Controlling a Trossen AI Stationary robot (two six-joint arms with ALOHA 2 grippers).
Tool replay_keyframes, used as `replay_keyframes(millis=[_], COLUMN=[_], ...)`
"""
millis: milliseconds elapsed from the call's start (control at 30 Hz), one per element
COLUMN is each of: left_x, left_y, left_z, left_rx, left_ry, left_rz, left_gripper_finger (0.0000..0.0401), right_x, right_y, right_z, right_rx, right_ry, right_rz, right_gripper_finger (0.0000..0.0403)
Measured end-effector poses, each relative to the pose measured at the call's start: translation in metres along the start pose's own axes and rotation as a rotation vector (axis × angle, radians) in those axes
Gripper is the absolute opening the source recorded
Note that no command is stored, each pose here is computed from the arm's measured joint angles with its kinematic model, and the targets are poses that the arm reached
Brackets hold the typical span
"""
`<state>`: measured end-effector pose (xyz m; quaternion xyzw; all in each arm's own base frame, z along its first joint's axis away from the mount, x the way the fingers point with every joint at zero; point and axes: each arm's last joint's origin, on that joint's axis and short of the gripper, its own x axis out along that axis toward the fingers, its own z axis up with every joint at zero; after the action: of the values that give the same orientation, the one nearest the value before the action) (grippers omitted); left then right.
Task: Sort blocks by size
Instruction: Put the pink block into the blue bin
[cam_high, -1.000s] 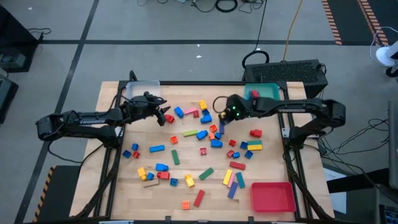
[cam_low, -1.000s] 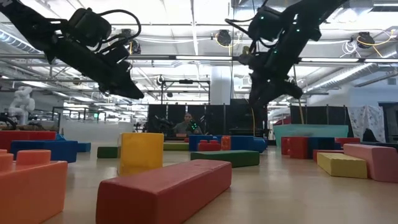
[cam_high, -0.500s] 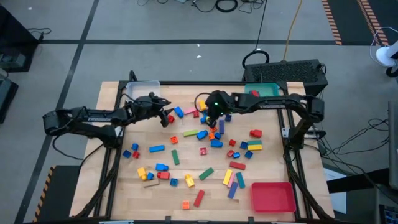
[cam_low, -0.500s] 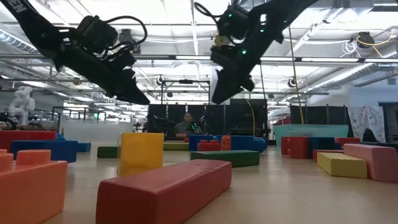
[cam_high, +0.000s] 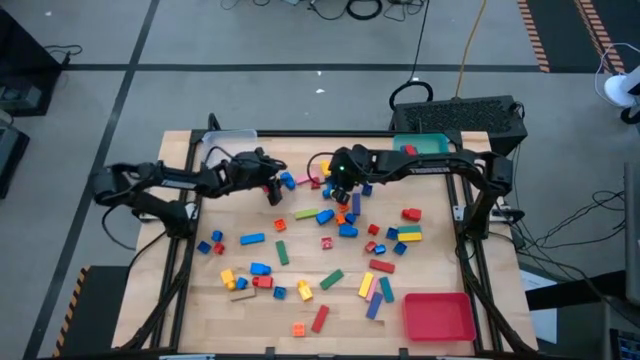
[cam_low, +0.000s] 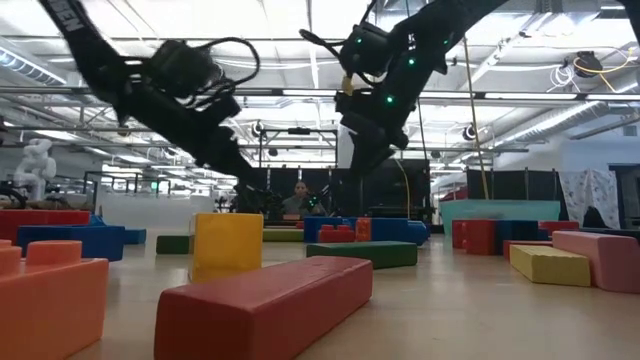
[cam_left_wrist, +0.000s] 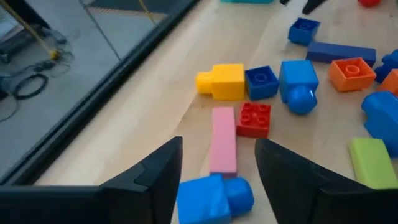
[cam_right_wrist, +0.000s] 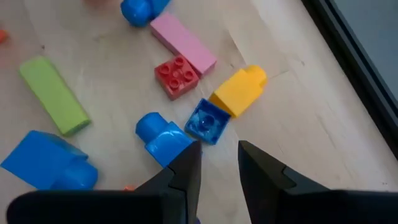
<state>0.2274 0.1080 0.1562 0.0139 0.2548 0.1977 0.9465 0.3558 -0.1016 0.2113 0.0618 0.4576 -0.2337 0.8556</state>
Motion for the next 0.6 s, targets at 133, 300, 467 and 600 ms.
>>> replay_keyframes(millis=[133, 300, 467, 600], left_x=[0.019, 0.039, 0.055, 0.066], left_y=[-0.001, -0.002, -0.001, 0.004], left_z=[0.003, -0.003, -0.004, -0.006], left_rx=[0.009, 0.051, 0.110, 0.117], left_ry=[0.063, 0.128, 0.149, 0.172], left_rz=[-0.043, -0.054, -0.059, -0.051], left_gripper_finger=[0.0247, 0.0288, 0.0297, 0.0297], right_x=[0.000, -0.001, -0.001, -0.001], right_y=[-0.001, 0.000, 0.002, 0.002], right_z=[-0.005, -0.009, -0.009, -0.009], right_rx=[-0.016, -0.026, -0.035, -0.034], right_ry=[0.052, 0.091, 0.090, 0.085], right_rz=[-0.005, -0.008, -0.003, -0.001], right_gripper_finger=[0.0089, 0.0089, 0.0089, 0.0089])
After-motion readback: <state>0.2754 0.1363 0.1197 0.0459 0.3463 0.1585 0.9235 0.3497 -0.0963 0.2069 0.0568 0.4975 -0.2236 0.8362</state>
